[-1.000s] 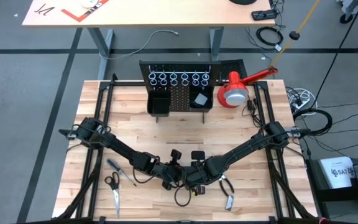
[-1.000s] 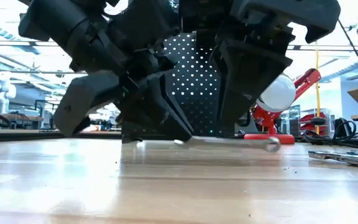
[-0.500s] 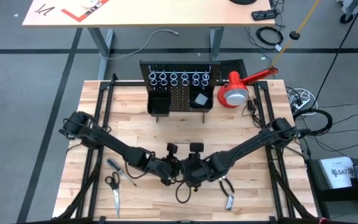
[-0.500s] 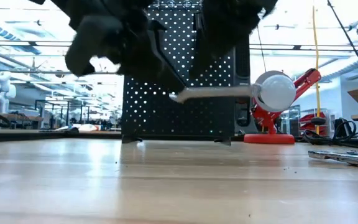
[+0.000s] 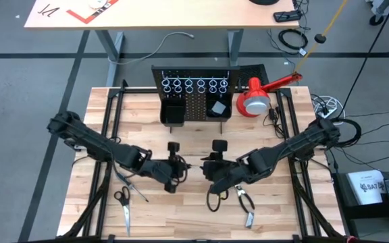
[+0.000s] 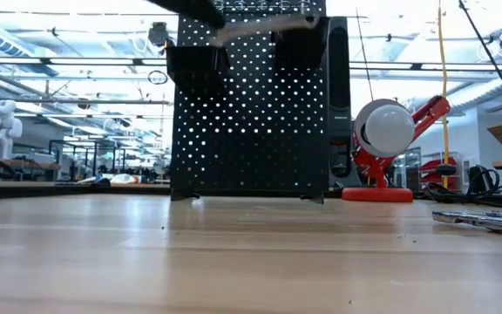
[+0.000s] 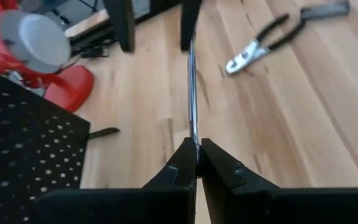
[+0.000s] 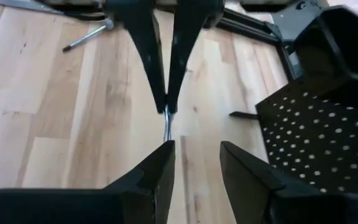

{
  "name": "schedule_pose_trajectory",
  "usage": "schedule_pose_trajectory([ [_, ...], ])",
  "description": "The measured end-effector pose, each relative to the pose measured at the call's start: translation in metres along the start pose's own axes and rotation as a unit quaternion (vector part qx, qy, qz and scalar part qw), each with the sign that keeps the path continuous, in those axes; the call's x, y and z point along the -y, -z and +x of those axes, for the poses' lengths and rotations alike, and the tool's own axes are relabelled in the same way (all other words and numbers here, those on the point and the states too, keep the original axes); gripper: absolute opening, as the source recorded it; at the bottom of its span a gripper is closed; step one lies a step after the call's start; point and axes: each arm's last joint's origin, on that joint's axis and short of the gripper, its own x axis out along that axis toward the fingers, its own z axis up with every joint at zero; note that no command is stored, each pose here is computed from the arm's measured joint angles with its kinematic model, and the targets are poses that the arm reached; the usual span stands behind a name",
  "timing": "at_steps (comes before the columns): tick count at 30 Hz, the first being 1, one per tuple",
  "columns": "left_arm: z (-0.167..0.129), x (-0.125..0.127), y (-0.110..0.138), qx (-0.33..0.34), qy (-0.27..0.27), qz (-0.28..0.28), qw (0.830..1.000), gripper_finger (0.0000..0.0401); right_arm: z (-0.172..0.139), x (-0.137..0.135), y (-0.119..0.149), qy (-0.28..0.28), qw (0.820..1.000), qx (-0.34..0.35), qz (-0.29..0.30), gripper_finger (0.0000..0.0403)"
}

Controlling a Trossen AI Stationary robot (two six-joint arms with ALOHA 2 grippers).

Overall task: Hang tools onto peg board
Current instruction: Hang the wrench on the pegboard

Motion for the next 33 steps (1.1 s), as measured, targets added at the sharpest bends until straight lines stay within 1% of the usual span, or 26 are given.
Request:
schedule_pose_trajectory([
  [2,-0.008,-0.010,-0.007,-0.001,-0.006,-0.007,1.000,0.0013,-0.002,0.006,-0.002,-0.005,1.000,0.004,-0.003,0.0126],
  [7,-0.018,-0.028,-0.020,-0.017,-0.014,-0.013,1.000,0.0013,0.002,0.014,-0.009,-0.050,0.998,0.025,-0.007,0.0126],
  [11,-0.022,-0.039,-0.028,-0.023,-0.003,-0.024,0.999,0.0013,0.006,0.021,-0.011,-0.045,0.998,0.028,-0.014,0.0126],
  [21,-0.025,-0.047,-0.029,-0.040,0.017,-0.034,0.998,0.0013,0.019,0.043,-0.010,-0.020,1.000,0.012,0.000,0.0125],
  [25,-0.025,-0.047,-0.029,-0.042,0.020,-0.033,0.998,0.0013,0.025,0.046,-0.009,-0.049,0.999,0.006,-0.001,0.0125],
  [27,-0.025,-0.047,-0.029,-0.042,0.021,-0.033,0.998,0.0013,0.028,0.044,-0.007,-0.051,0.999,-0.004,-0.007,0.0124],
  [30,-0.025,-0.047,-0.029,-0.042,0.021,-0.033,0.998,0.0013,0.032,0.043,-0.005,-0.052,0.998,-0.013,-0.014,0.0109],
  [33,-0.025,-0.047,-0.029,-0.042,0.021,-0.033,0.998,0.0013,0.036,0.042,-0.003,-0.061,0.998,-0.019,-0.017,0.0075],
])
